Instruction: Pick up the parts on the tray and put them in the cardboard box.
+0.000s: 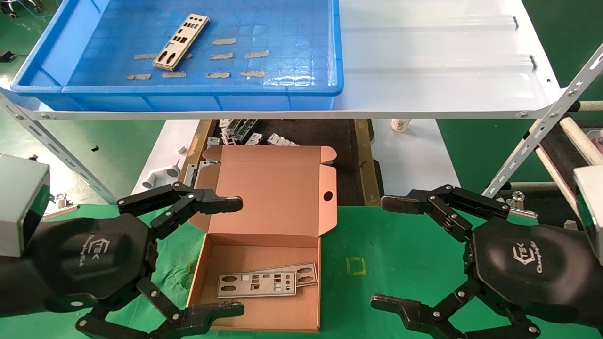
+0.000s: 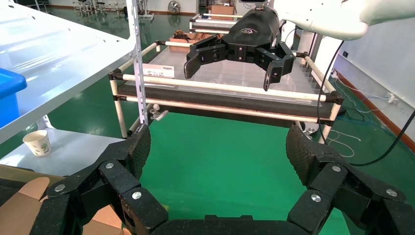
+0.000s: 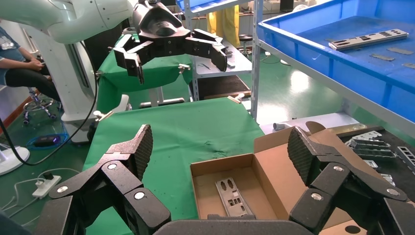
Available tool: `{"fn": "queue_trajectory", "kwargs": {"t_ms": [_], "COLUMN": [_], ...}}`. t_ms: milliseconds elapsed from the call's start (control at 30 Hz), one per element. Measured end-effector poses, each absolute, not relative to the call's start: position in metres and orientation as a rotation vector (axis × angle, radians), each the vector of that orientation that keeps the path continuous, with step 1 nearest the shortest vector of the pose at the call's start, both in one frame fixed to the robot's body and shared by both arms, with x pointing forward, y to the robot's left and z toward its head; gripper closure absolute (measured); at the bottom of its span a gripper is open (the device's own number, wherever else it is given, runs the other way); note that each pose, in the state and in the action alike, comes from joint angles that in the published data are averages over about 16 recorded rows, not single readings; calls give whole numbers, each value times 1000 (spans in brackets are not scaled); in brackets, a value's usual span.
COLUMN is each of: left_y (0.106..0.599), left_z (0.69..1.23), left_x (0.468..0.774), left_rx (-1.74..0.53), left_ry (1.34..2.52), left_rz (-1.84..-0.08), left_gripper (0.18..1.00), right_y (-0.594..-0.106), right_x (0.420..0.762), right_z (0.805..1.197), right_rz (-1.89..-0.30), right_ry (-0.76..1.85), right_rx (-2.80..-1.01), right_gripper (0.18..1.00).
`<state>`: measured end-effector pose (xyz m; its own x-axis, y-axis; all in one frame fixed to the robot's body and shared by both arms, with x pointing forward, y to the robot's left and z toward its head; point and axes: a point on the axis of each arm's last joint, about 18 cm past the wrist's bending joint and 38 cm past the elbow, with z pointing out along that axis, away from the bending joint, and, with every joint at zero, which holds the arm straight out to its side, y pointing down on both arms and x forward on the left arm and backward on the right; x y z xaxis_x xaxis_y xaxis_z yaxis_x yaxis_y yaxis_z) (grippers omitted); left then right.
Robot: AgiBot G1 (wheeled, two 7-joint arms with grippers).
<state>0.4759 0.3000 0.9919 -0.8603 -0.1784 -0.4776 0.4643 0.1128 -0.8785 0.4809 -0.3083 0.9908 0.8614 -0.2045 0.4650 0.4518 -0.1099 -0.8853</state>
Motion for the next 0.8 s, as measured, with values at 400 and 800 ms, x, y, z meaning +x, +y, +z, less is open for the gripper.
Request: {"fn": "queue_trajectory", "kwargs": {"t_ms": [400,800], "left_y": [300,300], "left_z": [992,992], "left_x": [476,476], "left_rx": [277,277], "left_ry": [1925,1925], "left_rz": [-1798,-1798], "left_gripper": [184,184], "right_y": [-308,-308], "right_x": [481,481], "right_z": [991,991], "right_rz": [-561,-561], "right_ry": [-199,-199], "right_rx": [-1589,-1589], "right_gripper": [178,178]}}
